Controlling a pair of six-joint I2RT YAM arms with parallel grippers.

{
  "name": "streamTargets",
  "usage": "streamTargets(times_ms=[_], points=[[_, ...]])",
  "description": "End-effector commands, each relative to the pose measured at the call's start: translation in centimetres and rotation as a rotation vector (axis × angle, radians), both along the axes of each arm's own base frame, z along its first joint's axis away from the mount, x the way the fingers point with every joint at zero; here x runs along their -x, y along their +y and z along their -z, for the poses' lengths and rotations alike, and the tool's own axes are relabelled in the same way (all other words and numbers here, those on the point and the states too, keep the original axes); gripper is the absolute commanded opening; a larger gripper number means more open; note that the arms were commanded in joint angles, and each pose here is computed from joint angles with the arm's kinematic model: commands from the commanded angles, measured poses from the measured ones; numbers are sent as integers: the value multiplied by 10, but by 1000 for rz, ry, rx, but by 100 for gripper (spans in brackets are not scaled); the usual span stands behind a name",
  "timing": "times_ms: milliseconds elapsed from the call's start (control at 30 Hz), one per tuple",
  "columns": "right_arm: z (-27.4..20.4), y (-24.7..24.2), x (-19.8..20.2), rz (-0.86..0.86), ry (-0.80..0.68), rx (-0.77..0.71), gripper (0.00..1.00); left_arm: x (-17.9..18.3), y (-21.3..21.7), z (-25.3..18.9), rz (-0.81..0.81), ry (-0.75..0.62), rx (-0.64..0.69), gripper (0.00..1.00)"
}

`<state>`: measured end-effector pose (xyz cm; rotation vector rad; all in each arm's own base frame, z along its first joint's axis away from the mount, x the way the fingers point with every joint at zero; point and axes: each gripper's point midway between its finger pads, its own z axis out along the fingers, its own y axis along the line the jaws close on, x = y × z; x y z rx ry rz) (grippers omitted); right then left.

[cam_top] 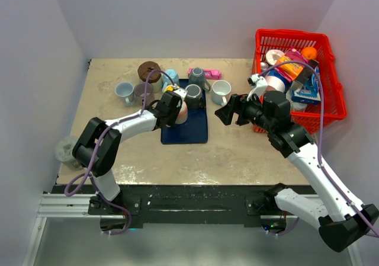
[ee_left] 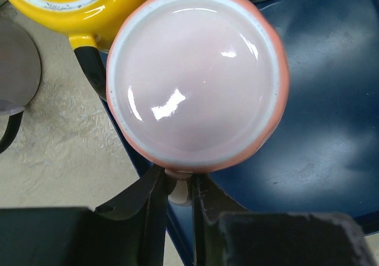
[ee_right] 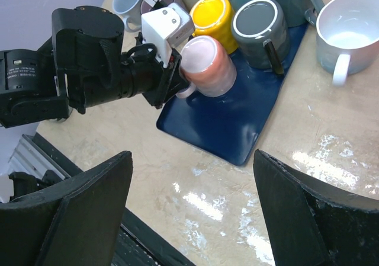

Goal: Turn the mug right side up

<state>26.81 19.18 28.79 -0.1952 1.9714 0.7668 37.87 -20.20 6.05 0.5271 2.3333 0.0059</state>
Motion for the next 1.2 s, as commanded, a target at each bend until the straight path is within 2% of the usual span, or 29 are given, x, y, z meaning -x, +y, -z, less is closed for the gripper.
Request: streamTargets(times_ms=[0,133,267,500,667,700,767,900,1167], points=[[-10,-2,-2,19,-25,-15,86,-3,0,-12,-28,-49,15,0],[-12,-2,-1,19,-20,-22,85,-2,-7,-26,-36,-38,50,0],[-19,6,1,-18,-22,-47,85,14,-35,-55,-7,11,249,0],[-31,26,11,-114,-1,-153,82,32,-49,-143,20,-90,506,0],[-45,40,25,-212,-22,-245,91,48,-64,-207,71,-156,726,0],[-54,41,27,-228,-52,-273,92,51,-64,-230,86,-205,779,0],[-59,45,34,-271,-65,-297,99,57,-66,-253,106,-240,862,0],[-85,52,49,-360,-144,-378,99,70,-71,-320,188,-369,1050,0],[-111,55,50,-381,-223,-487,97,110,-79,-387,337,-389,1398,0]])
